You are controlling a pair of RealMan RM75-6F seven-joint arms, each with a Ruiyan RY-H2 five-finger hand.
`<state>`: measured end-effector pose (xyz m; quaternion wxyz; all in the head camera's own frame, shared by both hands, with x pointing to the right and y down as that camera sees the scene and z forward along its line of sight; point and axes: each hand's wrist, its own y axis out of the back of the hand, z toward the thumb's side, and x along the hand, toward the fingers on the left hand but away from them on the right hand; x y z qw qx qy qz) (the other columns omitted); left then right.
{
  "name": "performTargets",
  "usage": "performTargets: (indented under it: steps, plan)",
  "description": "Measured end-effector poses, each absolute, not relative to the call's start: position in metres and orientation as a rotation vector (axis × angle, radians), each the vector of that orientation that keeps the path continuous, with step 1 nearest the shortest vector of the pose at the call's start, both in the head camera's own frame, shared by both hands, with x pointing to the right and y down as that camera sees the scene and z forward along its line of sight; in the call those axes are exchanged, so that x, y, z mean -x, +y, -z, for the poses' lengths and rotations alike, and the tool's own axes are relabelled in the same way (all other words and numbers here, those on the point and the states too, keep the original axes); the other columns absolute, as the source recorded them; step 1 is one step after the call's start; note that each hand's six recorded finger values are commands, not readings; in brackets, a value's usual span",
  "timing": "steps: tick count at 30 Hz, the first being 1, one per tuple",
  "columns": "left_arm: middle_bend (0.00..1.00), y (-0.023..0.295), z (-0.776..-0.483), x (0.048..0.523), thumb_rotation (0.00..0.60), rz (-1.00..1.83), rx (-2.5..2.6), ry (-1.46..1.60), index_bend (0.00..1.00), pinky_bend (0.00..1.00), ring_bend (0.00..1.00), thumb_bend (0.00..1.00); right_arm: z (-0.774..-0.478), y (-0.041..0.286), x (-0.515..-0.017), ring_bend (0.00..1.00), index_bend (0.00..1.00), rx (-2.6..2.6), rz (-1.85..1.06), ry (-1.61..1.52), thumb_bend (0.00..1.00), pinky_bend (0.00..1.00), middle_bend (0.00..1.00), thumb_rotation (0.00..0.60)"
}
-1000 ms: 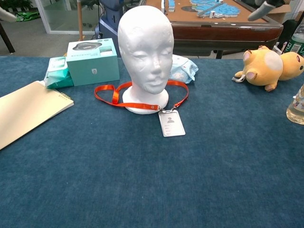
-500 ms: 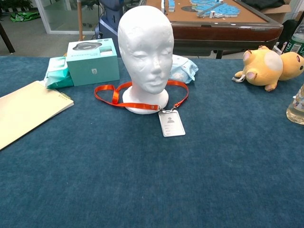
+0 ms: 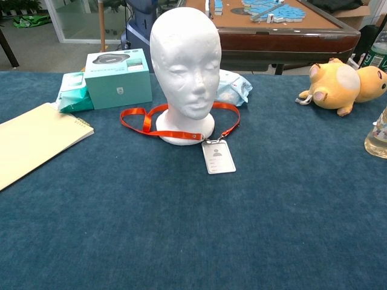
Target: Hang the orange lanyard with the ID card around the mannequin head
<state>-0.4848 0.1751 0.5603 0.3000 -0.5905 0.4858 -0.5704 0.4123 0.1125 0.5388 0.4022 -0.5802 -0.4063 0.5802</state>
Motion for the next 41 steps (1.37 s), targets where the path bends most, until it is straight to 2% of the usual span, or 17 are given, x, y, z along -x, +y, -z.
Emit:
performTargets:
  steps: [8,21,29,41]
  plan:
    - [0.09,0.209,-0.557,0.478,0.600,1.514,1.578,1.257,0.05,0.26,0.11,0.13,-0.555,0.147,-0.419,0.36,0.28,1.526,-1.469,-1.007,0.11,0.57,0.44,0.572]
    - [0.09,0.251,-0.551,0.468,0.600,1.530,1.607,1.247,0.05,0.25,0.11,0.13,-0.566,0.176,-0.421,0.36,0.28,1.574,-1.482,-1.001,0.11,0.57,0.44,0.571]
    - [0.09,0.254,-0.551,0.461,0.600,1.518,1.590,1.227,0.05,0.24,0.11,0.13,-0.566,0.184,-0.424,0.36,0.28,1.574,-1.493,-1.011,0.11,0.57,0.44,0.571]
    - [0.09,0.241,-0.558,0.441,0.600,1.479,1.610,1.204,0.05,0.24,0.11,0.13,-0.558,0.191,-0.437,0.36,0.28,1.553,-1.511,-1.044,0.11,0.57,0.44,0.571]
